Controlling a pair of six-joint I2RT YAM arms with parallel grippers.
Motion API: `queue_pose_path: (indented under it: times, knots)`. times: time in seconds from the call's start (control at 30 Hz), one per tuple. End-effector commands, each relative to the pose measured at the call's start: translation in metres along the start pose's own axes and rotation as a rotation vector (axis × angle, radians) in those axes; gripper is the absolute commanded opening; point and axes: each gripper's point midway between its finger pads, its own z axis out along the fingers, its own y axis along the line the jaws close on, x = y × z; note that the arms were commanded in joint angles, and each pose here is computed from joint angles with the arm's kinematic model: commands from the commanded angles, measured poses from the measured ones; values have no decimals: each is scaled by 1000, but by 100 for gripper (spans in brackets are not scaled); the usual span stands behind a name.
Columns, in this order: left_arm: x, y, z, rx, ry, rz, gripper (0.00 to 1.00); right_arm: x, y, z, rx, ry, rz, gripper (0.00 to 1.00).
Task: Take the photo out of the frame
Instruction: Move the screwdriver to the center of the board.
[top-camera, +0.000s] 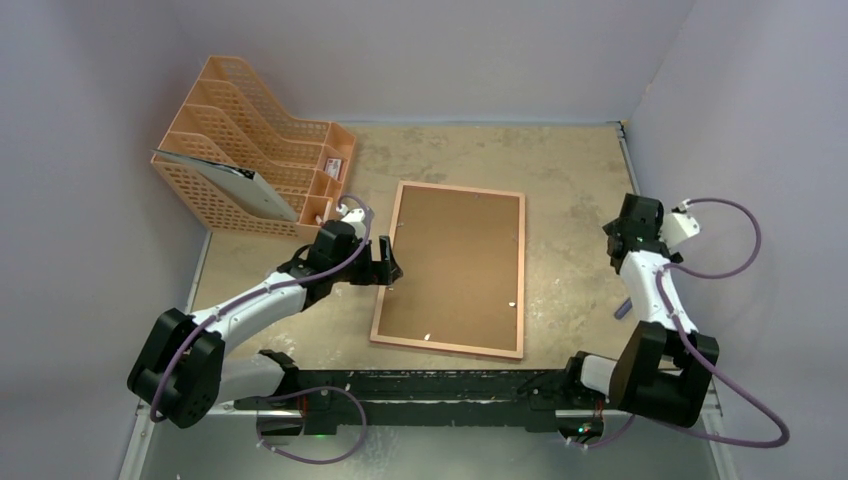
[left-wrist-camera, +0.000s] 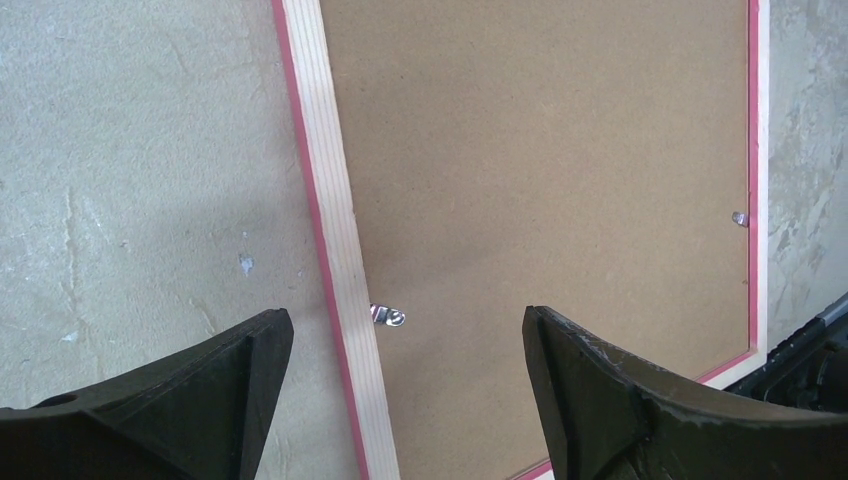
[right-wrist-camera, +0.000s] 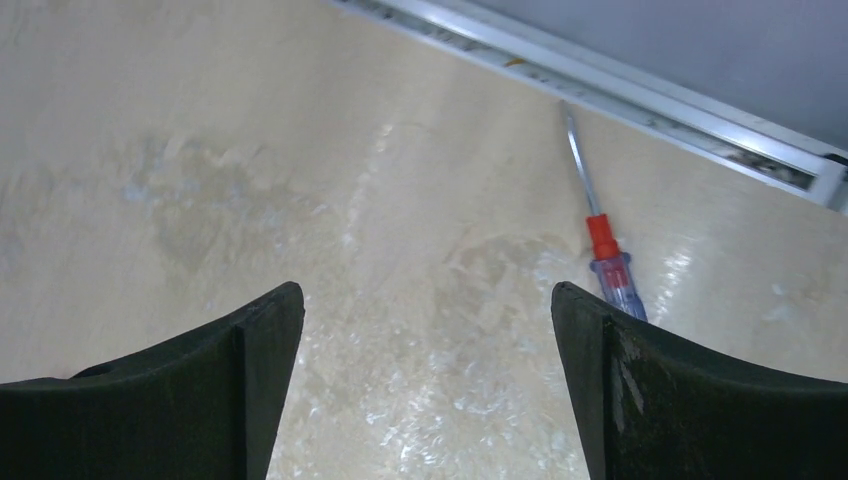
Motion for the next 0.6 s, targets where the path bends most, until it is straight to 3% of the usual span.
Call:
queue_pose_path:
  times: [0.0,0.23,0.3,0.57]
  knots:
    - [-18,-18,-2,65,-39,5,89,-5,-48,-5,238,-64,62,95]
    - [-14,-19,-1,76,-21,-2,88,23,-55,-2,293,52,121,98]
    - [-15,-21,-3,79,-22,0,88,25,-53,3,250,44,168,97]
    - [-14,-22,-5,85,-18,-3,88,28,-80,1,373,6,245,98]
